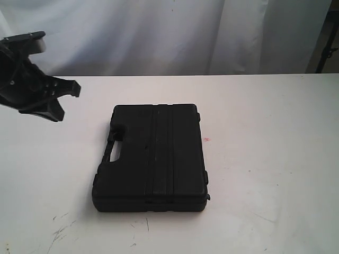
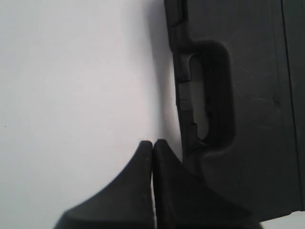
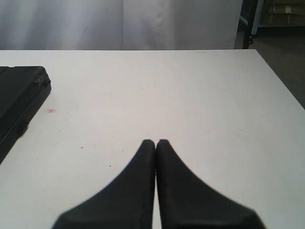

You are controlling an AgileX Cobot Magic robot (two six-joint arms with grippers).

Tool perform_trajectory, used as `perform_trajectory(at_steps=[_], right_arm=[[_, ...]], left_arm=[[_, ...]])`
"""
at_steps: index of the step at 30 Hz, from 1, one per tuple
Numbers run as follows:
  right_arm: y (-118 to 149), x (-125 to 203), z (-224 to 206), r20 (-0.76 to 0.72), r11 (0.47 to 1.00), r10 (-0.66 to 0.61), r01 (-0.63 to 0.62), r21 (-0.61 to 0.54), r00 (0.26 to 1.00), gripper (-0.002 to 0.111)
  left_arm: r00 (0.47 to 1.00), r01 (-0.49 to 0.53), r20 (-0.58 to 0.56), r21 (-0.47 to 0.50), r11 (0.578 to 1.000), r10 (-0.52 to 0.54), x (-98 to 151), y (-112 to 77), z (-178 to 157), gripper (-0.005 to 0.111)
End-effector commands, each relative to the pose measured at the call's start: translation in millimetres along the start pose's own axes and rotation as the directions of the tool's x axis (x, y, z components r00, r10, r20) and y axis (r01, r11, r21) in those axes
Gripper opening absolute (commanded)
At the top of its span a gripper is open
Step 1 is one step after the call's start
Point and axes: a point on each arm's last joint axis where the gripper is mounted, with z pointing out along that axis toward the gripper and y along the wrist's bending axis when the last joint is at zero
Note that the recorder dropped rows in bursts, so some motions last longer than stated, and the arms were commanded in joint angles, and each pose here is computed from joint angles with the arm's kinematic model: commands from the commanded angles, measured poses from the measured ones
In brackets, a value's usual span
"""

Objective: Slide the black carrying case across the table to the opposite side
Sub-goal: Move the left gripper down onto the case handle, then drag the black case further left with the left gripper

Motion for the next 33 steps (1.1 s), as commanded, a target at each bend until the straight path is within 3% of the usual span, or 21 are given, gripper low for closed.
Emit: perform_trajectory(at_steps=[1, 9, 22, 33], right_arm=[[-1, -1, 0, 0.018, 1.0, -0.005, 0.005, 0.009, 1.0, 0.0], [-1, -1, 0, 0.018, 1.0, -0.005, 0.005, 0.009, 1.0, 0.0], [-1, -1, 0, 0.018, 1.0, -0.005, 0.005, 0.009, 1.0, 0.0], [-1, -1, 0, 0.018, 1.0, -0.005, 0.005, 0.009, 1.0, 0.0]], left_arm=[[0.999, -0.029, -0.027, 0.01, 1.0, 0.029, -12, -17.5, 20, 0.0], [0.992, -0.084, -0.087, 0.027, 0.996, 0.086, -27, -42.8, 55, 0.003], [0.984, -0.038, -0.175, 0.017, 0.999, 0.04, -26, -40.3, 108, 0.045], [0.977, -0.026, -0.212, 0.01, 1.0, 0.027, -22, -35.1, 142, 0.046]])
